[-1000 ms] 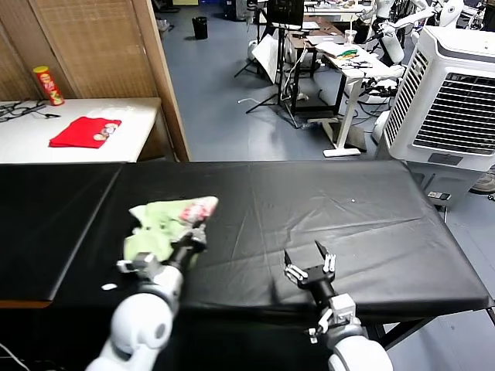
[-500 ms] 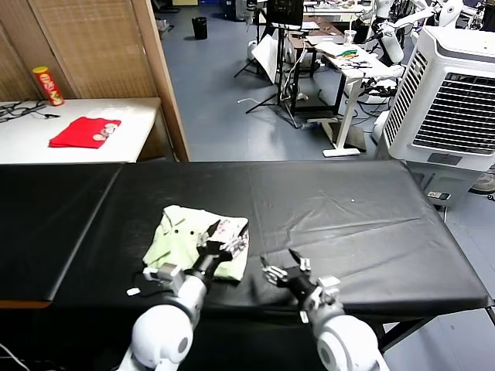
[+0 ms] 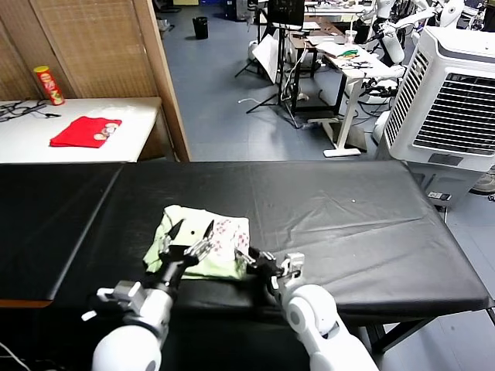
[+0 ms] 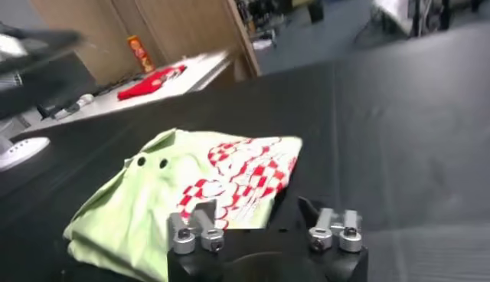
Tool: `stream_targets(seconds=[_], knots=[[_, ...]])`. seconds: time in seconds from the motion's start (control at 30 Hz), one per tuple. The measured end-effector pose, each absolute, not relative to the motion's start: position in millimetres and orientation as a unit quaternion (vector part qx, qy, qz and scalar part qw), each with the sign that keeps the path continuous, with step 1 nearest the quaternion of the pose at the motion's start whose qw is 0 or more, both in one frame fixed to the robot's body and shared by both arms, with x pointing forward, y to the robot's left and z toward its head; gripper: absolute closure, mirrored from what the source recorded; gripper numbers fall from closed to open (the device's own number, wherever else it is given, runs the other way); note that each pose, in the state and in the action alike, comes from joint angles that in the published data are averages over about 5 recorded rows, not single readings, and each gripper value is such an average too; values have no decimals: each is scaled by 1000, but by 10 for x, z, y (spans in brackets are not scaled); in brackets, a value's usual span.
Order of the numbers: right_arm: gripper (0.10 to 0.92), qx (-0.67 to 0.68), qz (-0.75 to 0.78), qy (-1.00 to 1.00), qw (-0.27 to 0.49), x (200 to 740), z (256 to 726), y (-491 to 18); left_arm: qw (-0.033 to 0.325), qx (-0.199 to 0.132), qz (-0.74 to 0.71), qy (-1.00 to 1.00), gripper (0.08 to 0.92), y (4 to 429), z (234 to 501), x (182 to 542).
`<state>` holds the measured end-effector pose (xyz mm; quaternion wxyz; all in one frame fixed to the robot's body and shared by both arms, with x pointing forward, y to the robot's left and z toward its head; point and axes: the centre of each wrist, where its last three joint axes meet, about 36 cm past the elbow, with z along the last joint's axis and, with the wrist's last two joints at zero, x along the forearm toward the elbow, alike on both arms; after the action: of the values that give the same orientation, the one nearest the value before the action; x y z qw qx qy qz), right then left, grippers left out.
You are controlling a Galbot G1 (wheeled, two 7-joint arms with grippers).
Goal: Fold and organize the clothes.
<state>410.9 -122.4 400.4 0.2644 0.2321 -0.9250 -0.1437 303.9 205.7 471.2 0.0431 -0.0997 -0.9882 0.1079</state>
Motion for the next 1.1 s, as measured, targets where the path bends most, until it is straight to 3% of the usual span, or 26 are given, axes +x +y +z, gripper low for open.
stream_targets(seconds=[0.13, 0.2, 0.33, 0.43, 0.63, 0.8, 1.1], knots=[[828, 233, -120, -935, 237, 4117, 3941, -1296, 38, -87, 114, -989, 201, 2101, 4750, 2965], [887, 229, -88, -945, 215, 4112, 3889, -1374, 40, -81, 116, -989, 201, 2117, 4745, 2946], [897, 210, -13, -960, 184, 4074, 3851, -1588, 46, -72, 112, -990, 201, 2134, 4692, 2927], [821, 195, 29, -967, 163, 4007, 3894, -1775, 47, -66, 106, -991, 201, 2142, 4632, 2911], [503, 181, 80, -974, 108, 3733, 4021, -2060, 28, -56, 80, -995, 201, 2171, 4475, 2843], [265, 151, 79, -982, 76, 3387, 4046, -2180, 37, -38, 70, -996, 201, 2190, 4411, 2766], [224, 99, 65, -992, 40, 2661, 3949, -2296, 67, -20, 42, -997, 201, 2328, 4413, 2522]])
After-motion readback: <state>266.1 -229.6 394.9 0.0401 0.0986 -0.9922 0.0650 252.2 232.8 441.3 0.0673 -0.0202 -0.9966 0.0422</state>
